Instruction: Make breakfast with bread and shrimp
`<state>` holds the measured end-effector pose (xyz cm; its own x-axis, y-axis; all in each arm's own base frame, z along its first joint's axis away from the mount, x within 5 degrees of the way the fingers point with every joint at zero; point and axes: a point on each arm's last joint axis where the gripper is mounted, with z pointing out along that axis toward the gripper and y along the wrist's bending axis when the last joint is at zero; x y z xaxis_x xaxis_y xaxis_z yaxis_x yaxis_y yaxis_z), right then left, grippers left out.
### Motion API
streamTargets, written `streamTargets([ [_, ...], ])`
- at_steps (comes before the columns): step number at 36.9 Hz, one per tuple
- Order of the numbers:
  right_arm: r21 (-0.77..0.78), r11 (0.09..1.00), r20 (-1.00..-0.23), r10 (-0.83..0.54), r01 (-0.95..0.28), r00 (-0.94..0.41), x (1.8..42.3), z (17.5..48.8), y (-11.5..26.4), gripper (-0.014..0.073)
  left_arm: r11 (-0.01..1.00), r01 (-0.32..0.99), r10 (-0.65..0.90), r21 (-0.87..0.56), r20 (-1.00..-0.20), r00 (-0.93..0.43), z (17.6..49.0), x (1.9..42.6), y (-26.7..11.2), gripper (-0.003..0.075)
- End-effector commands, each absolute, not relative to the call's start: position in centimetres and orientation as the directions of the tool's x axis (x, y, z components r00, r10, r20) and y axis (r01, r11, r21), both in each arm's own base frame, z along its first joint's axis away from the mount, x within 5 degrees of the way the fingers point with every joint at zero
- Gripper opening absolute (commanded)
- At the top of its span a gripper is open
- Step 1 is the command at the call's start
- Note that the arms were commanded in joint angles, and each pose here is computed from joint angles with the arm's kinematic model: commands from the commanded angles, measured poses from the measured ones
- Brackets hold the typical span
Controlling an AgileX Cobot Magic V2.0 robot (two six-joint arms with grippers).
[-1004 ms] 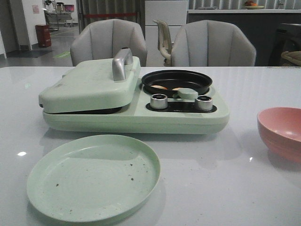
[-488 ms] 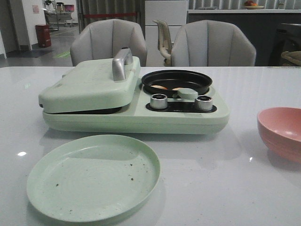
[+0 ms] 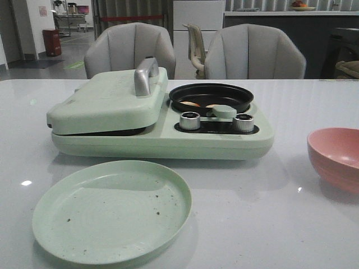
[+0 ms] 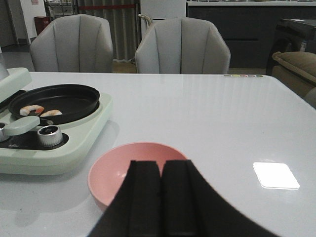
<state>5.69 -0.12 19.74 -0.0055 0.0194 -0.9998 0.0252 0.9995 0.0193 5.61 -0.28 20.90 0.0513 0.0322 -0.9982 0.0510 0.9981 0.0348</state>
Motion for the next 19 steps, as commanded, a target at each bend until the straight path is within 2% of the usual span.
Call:
streamTargets([
  [1,0.005,0.999,-0.992,0.001,0.032,0.123,5.36,21.27,-0.18,0.0045,0.998,0.064,0.018,0.028,-0.988,0.156,21.65,5.36,-0.38,0.0101],
  [19,0.005,1.0,-0.992,0.001,0.027,0.123,5.36,21.27,-0.15,0.0045,0.998,0.064,0.018,0.028,-0.988,0.156,21.65,5.36,-0.38,0.0101],
])
